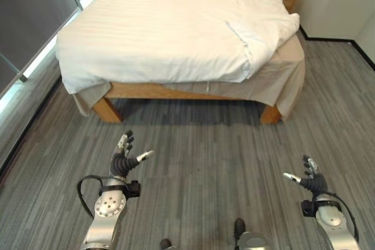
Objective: Making the bed.
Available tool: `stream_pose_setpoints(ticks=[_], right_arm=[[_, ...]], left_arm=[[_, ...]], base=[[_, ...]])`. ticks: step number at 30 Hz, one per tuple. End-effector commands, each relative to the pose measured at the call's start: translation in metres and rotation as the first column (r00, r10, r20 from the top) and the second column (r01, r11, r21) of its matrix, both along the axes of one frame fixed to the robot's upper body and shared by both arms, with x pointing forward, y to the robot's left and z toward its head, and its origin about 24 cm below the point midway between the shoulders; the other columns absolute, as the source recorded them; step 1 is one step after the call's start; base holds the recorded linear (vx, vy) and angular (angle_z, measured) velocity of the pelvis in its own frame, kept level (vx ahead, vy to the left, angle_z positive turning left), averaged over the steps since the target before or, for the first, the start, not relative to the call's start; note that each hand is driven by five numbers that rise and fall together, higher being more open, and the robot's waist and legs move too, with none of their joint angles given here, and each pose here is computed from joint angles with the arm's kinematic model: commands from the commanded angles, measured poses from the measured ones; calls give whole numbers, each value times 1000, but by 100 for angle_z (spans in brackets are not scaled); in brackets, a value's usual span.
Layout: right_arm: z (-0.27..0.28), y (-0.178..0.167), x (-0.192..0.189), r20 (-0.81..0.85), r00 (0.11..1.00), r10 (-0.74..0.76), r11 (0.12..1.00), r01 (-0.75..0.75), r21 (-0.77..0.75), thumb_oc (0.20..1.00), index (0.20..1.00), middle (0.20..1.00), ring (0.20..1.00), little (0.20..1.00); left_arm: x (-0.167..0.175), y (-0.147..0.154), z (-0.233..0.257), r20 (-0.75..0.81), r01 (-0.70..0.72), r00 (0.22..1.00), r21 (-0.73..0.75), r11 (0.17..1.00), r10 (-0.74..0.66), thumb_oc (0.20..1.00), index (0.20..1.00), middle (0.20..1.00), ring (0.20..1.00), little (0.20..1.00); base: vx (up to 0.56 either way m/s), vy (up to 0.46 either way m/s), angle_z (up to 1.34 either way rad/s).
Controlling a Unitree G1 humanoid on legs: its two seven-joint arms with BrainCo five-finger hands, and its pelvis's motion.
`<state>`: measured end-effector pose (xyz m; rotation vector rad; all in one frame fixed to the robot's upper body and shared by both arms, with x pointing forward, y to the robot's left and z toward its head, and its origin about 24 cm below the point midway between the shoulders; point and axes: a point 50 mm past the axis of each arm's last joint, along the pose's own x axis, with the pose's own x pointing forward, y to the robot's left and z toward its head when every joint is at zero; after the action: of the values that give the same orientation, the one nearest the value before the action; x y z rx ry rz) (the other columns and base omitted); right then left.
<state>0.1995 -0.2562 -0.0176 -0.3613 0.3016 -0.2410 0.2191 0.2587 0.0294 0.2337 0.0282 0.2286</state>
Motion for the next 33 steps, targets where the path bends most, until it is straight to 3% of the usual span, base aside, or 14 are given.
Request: stream_pose_setpoints(ticks=[1,15,26,33], right_arm=[[28,3,28,144,989,25,1000,-24,-6,1000,1000,1000,1000,1000],[49,15,50,199,972,126,988,-106,-111,1000,1000,1000,1000,1000],[53,21,48,240,960,143,988,-124,-90,1000,1000,1000,1000,1000],[66,12,54,244,954,175,974,-132,-186,1000,1000,1000,1000,1000]], left_arm=[[0,8,10,60,-35,998,20,999,34,1000,1000,1000,1000,1000],[-21,18,-21,-67,-181,982,-49,982,177,1000,1000,1000,1000,1000],[-17,9,-34,-107,-135,986,-86,987,126,1000,1000,1000,1000,1000],[-13,10,-17,-41,-95,995,-92,991,91,1000,1000,1000,1000,1000]], base=[[0,0,0],[151,14,-14],[449,-261,27],[498,-324,-43]])
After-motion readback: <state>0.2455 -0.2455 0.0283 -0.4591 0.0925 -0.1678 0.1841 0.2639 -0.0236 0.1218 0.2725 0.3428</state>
